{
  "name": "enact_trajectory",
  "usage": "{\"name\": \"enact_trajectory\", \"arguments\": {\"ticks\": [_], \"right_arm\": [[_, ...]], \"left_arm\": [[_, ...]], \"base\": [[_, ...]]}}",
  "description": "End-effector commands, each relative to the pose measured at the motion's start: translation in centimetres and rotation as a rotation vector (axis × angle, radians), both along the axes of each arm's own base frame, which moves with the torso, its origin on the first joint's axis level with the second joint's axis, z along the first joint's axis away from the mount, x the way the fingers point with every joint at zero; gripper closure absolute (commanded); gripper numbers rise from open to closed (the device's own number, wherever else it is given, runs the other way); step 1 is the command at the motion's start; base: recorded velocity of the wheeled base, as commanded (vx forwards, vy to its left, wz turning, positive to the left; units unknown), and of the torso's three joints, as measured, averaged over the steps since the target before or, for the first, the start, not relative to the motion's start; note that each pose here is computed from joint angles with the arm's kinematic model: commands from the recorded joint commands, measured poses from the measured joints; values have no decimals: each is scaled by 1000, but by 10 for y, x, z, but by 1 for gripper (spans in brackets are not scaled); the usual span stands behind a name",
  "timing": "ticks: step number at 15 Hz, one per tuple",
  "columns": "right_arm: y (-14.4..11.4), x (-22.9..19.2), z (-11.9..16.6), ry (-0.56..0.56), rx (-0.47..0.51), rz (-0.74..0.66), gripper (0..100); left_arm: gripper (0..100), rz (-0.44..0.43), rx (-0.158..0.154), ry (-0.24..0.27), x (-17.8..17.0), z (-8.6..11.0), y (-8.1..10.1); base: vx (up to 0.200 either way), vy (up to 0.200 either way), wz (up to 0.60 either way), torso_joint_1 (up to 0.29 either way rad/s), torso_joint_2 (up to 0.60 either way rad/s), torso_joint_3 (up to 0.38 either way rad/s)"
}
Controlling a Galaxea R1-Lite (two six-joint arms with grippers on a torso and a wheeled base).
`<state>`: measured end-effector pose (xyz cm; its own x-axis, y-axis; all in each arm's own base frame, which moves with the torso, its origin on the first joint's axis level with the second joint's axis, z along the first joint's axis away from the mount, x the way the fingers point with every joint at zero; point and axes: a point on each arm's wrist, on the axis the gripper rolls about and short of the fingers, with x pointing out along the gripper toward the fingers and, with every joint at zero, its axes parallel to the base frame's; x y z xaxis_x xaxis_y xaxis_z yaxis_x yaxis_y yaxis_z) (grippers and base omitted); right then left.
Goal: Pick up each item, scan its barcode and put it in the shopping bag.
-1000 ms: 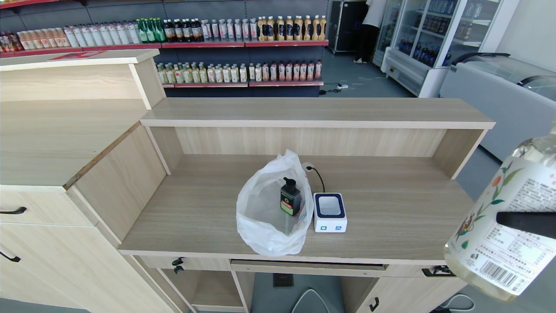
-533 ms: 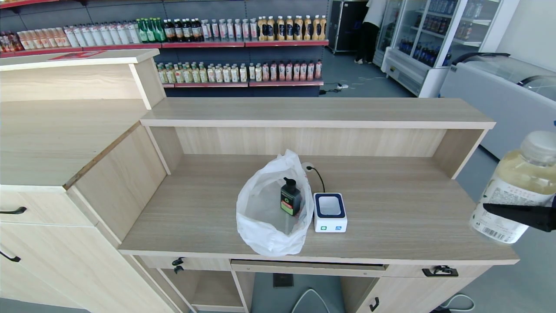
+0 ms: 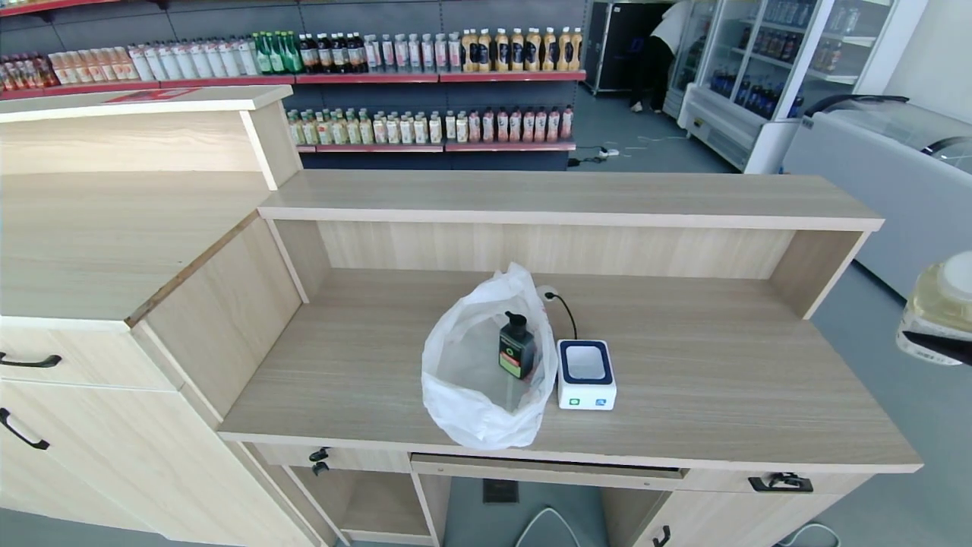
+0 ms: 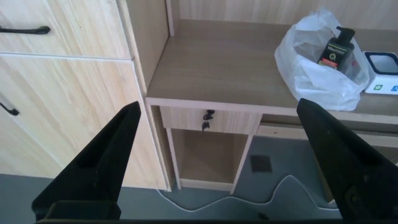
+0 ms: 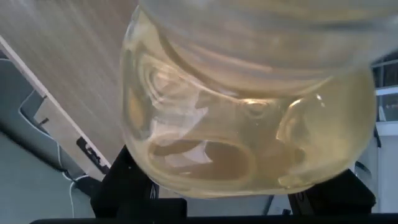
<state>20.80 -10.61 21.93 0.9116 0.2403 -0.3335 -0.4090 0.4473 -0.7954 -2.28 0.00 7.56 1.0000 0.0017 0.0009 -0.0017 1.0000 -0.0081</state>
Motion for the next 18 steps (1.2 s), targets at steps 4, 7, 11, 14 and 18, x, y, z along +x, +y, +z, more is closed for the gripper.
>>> {"name": "enact_trajectory", "arguments": {"ticks": [4, 7, 11, 14, 18], "right_arm": [[-20, 34, -34, 14, 32, 38, 100], [-26, 59, -56, 19, 65, 127, 100], [-5, 96, -87, 23, 198, 428, 100], [1, 110, -101, 41, 213, 484, 100], [-3, 126, -117, 7, 174, 519, 100]], "left_arm": [[0, 0, -1, -1, 0, 0, 0], [0, 0, -1, -1, 0, 0, 0], [0, 0, 0, -1, 0, 0, 0], [0, 0, 0, -1, 0, 0, 0], [0, 0, -1, -1, 0, 0, 0]], "base": [[0, 0, 600, 6, -1, 2], [0, 0, 0, 0, 0, 0], [0, 0, 0, 0, 0, 0], [0, 0, 0, 0, 0, 0], [0, 0, 0, 0, 0, 0]]}}
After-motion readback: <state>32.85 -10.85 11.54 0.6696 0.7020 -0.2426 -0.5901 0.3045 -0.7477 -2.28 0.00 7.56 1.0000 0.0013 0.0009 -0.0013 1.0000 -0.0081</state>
